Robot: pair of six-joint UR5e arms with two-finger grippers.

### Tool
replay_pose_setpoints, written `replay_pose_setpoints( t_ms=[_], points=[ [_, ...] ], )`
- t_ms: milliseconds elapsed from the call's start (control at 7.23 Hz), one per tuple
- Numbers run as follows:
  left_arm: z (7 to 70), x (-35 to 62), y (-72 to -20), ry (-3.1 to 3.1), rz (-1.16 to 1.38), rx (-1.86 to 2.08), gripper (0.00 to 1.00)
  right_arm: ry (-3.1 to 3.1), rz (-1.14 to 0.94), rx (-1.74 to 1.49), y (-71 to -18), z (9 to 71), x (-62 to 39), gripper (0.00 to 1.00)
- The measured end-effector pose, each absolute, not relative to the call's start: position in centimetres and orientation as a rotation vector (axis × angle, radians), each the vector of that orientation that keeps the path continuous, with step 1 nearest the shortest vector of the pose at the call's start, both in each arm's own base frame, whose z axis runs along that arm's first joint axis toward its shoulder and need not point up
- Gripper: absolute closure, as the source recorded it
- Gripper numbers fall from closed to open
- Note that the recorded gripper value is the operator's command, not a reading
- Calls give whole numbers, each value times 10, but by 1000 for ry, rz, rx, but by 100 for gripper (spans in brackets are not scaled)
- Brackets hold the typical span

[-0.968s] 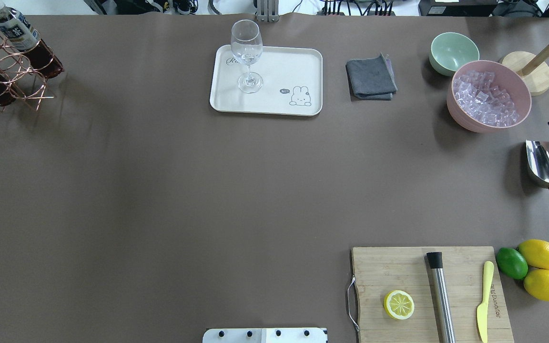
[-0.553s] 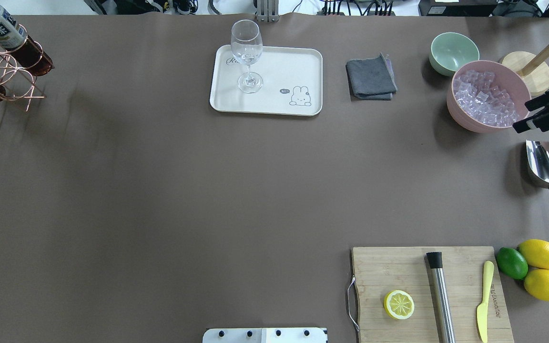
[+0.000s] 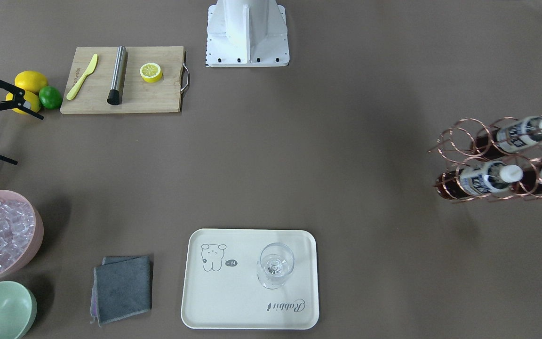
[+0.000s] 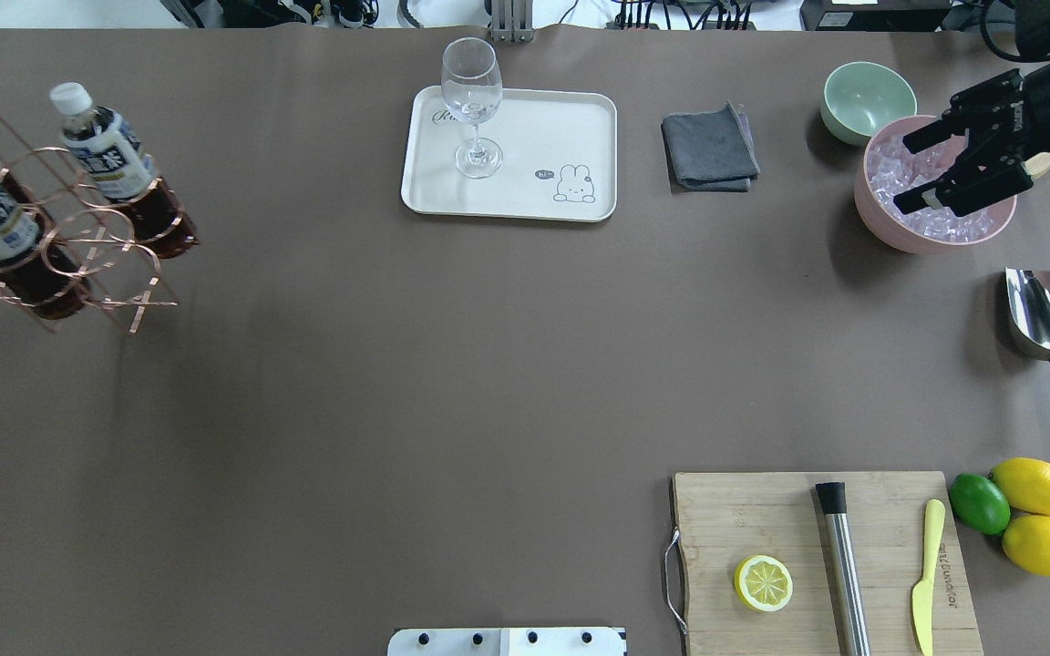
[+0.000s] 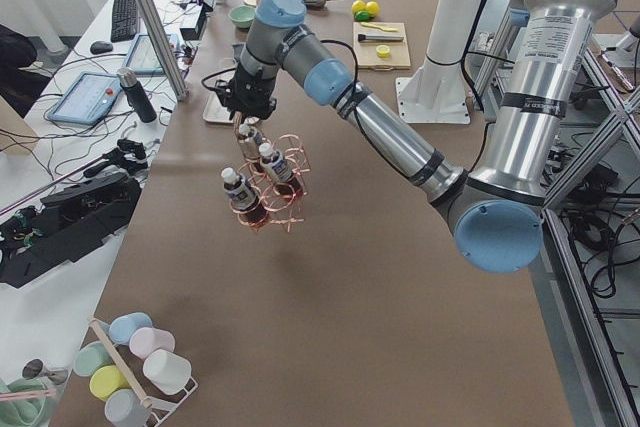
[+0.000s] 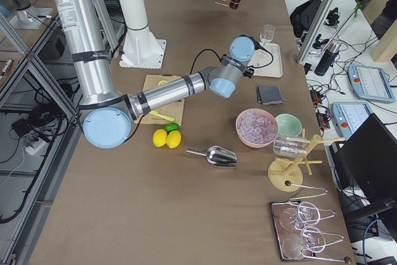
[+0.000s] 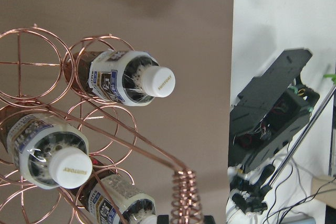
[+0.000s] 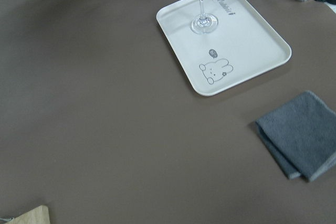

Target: Take tea from basket to plate

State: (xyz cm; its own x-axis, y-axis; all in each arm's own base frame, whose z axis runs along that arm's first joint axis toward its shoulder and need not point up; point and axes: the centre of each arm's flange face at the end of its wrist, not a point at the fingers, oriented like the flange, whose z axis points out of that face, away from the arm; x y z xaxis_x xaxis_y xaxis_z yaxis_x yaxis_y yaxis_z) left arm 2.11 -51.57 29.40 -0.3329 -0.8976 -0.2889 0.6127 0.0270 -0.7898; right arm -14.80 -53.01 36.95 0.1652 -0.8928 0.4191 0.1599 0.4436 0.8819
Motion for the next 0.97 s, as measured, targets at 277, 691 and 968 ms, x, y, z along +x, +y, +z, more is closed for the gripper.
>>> replay_pose_setpoints(
  t_ms=[277,691,968],
  points=[
    [223,123,-484,1076,-1551,-483,100,-1138,-920,908,-538,330,-172,0],
    [99,259,-454,1020,-1573,-569,100,-1119,-939,1098,-539,347,-201,0],
    [46,330,-433,1011,-1599,-556,100,-1164,-890,1218,-526,357,-228,0]
  ],
)
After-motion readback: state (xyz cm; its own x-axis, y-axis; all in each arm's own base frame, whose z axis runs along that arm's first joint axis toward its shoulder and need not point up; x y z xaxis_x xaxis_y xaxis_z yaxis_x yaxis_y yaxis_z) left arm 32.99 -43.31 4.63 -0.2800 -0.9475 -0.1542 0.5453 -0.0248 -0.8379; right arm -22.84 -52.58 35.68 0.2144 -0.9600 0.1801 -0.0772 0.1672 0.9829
